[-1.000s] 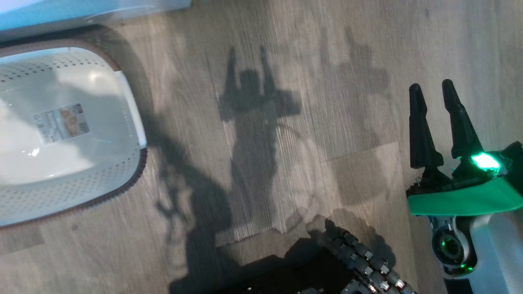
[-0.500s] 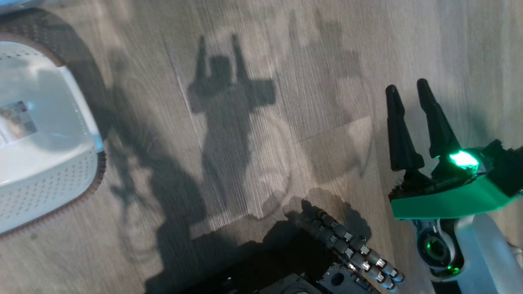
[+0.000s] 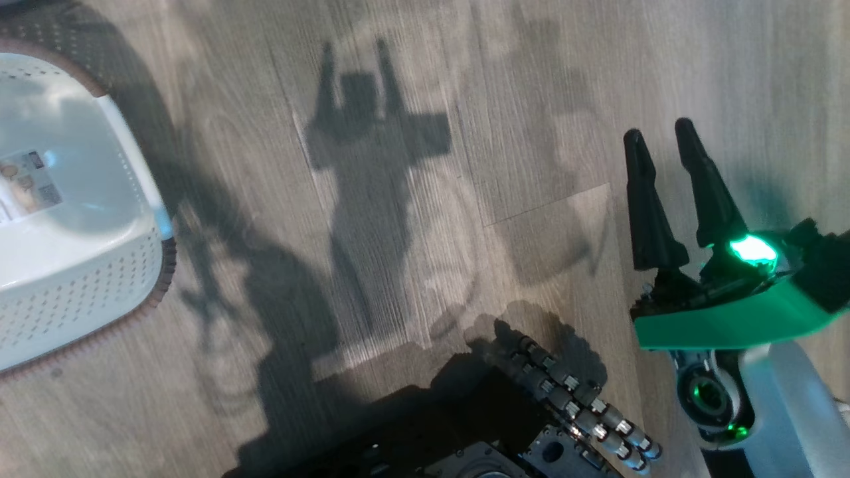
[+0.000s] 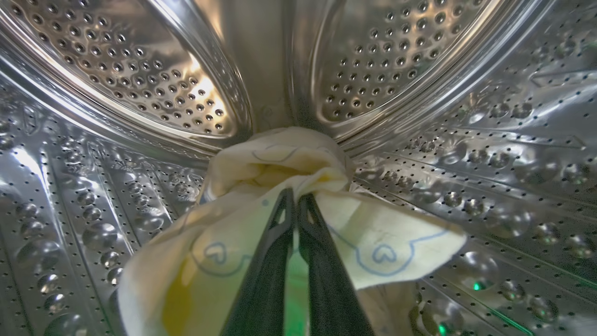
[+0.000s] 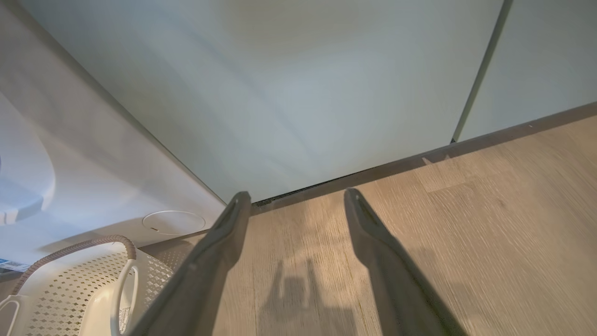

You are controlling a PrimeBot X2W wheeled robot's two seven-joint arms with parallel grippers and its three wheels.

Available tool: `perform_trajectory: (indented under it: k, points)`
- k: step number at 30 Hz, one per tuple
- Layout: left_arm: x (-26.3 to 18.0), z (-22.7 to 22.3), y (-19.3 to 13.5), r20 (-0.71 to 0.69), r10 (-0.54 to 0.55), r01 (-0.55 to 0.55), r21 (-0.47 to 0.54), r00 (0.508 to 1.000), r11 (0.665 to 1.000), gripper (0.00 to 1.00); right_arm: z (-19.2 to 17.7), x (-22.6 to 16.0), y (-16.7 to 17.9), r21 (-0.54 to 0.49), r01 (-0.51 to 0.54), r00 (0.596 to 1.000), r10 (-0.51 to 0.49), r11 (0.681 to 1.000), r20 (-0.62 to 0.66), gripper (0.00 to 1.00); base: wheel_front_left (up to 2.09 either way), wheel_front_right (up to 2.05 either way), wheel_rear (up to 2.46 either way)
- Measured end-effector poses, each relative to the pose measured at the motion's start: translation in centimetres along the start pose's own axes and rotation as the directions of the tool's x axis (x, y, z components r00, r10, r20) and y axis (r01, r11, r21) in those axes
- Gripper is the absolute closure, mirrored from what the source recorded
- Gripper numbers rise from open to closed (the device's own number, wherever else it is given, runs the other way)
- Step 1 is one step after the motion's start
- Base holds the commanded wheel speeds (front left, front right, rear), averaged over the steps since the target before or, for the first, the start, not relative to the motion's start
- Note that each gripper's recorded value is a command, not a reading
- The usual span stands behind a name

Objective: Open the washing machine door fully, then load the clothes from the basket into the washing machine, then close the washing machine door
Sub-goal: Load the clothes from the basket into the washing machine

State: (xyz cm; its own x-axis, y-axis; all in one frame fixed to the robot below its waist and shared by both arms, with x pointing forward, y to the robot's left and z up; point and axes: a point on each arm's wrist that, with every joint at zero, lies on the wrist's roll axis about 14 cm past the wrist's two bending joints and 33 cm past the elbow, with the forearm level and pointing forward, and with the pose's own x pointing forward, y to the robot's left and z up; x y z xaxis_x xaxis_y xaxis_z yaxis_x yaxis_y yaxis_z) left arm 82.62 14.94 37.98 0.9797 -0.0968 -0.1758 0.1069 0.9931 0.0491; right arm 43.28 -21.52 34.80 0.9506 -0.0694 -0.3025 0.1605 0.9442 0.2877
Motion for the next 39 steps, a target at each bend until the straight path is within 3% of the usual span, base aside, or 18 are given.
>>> perform_trajectory:
  k: [1,12,23,39]
  points:
    - [-0.1,0.2,-0.1,0.001,-0.004,0.004,-0.004,1.0,1.0,0.0,0.1,0.2,0.1,0.001,-0.005,1.0,0.005,1.0,0.004,0.0,0.0,0.0,0.0]
    - [-1.9,1.0,-1.1,0.009,-0.062,0.061,0.032,0.998,0.998,0.0,0.8,1.0,0.6,0.007,-0.027,0.999,0.027,1.0,0.034,0.0,0.0,0.0,0.0]
    - [-4.9,2.5,-1.3,0.058,-0.1,0.1,0.006,0.993,0.995,0.0,2.2,1.2,1.3,-0.001,-0.052,0.996,0.052,0.999,0.079,0.0,0.0,0.0,0.0]
    - [-14.4,4.0,-0.1,0.166,-0.064,0.07,-0.032,0.984,0.997,0.0,5.4,0.2,2.2,-0.058,-0.07,0.984,0.079,0.996,0.162,0.0,0.0,0.0,0.0]
